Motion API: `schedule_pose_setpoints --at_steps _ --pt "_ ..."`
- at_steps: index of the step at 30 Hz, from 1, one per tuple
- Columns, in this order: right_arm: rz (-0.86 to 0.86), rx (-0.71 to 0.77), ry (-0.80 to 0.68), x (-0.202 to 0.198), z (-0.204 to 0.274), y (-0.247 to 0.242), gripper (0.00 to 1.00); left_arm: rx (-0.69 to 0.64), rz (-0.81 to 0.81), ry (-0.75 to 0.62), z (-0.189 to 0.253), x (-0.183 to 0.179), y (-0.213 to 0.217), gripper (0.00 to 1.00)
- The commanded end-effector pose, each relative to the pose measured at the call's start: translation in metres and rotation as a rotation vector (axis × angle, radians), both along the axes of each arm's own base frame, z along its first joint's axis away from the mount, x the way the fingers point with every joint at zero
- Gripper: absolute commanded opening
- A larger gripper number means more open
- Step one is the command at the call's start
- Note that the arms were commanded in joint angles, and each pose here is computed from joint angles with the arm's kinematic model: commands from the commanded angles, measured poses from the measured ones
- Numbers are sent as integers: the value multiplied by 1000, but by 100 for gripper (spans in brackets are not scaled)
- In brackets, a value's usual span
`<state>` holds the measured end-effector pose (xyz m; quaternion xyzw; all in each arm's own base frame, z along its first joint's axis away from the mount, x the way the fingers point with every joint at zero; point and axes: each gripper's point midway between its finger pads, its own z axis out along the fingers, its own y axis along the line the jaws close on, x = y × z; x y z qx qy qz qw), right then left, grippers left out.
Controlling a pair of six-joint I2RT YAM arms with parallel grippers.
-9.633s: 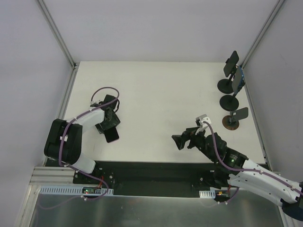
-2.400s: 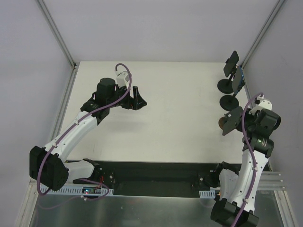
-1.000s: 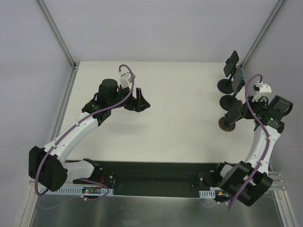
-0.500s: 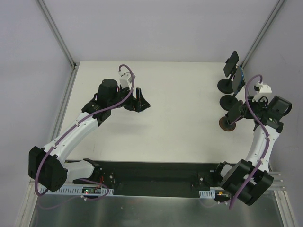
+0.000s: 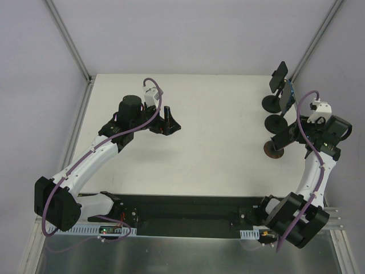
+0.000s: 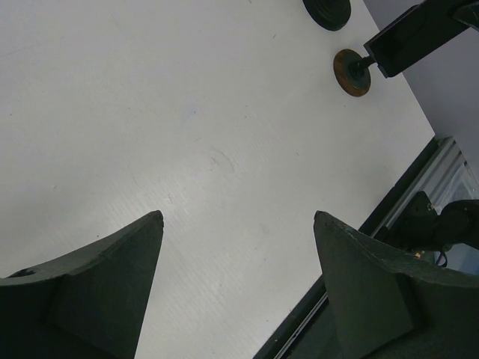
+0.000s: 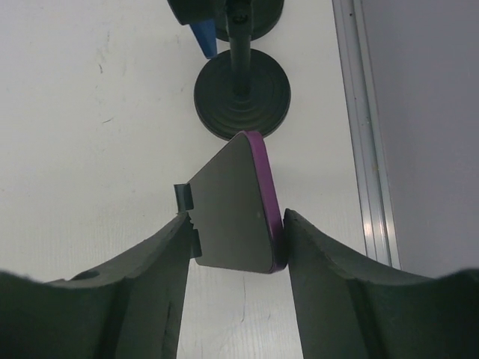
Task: Place the phone on the phone stand
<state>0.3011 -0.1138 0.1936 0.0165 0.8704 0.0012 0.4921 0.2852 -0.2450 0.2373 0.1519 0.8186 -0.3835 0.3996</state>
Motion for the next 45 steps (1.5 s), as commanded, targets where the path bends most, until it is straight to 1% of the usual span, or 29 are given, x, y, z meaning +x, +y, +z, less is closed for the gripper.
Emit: schedule_pose_setpoints --at_steps 1,4,6,7,8,12,14,15,17,18,19,20,21,22,23,24,25,26,27,29,30,31,33,35,36,37,41,44,45 --pt "-68 -52 -23 -1 16 -10 56 7 -11 -57 6 1 -1 80" --pt "-77 -62 -5 -1 17 -10 59 15 -7 -61 4 2 0 80" --pt "-77 -81 1 0 21 -10 69 21 -5 -57 2 2 0 80" --pt "-99 -98 16 -3 22 -12 80 23 -4 -55 1 3 0 80" --pt "-110 -109 17 -4 24 -13 96 29 -2 -59 1 4 1 80" --pt "-192 -155 19 -14 42 -20 96 42 8 -64 -1 6 3 80" --pt "-300 -213 25 -28 57 -31 96 51 12 -67 -3 7 4 80" --pt "-318 -246 26 -30 62 -28 96 59 20 -69 -4 8 5 80" --pt "-435 -323 46 -46 77 -36 96 68 27 -73 -5 10 7 80" --pt "-396 -360 52 -41 82 -21 96 75 34 -73 -6 10 8 80" --pt "-469 -452 125 -54 83 -27 96 80 36 -78 -6 11 9 80" --pt "-470 -507 124 -54 94 -20 96 86 42 -83 -6 12 10 80" --pt "-359 -569 106 -42 97 13 96 94 48 -83 -8 12 11 80" --pt "-434 -677 113 -48 107 12 96 104 62 -96 -7 15 15 80" --pt "-443 -728 99 -47 108 23 96 114 71 -99 -9 16 17 80" --pt "-365 -753 35 -40 111 61 96 120 80 -104 -9 17 18 80" --pt "-375 -837 41 -42 110 71 96 132 101 -123 -6 19 23 80" --pt "-318 -864 33 -41 105 90 96 140 110 -130 -7 19 25 80" --pt "-206 -848 10 -43 98 124 96 144 126 -145 -4 19 28 80" --pt "-14 -776 59 -39 68 174 96 166 171 -157 -5 22 36 79" --pt "91 -681 29 -44 60 213 96 162 178 -168 0 21 38 79" --pt "214 -595 49 -50 45 246 96 148 193 -161 3 19 40 79" --pt "307 -466 -22 -67 39 295 96 97 177 -163 19 6 41 79" --pt "346 -324 -37 -82 38 323 96 43 189 -148 29 -7 45 79" --pt "382 -251 -46 -92 40 338 96 3 195 -180 46 -20 51 79" --pt "406 -170 -54 -99 47 345 96 -32 201 -189 56 -28 54 80" --pt "482 -17 -161 -124 87 347 96 -175 174 -300 113 -75 66 82" --pt "464 123 -308 -131 138 317 96 -270 131 -420 167 -113 77 84" --pt "461 226 -365 -136 163 299 96 -296 119 -460 183 -125 81 84"
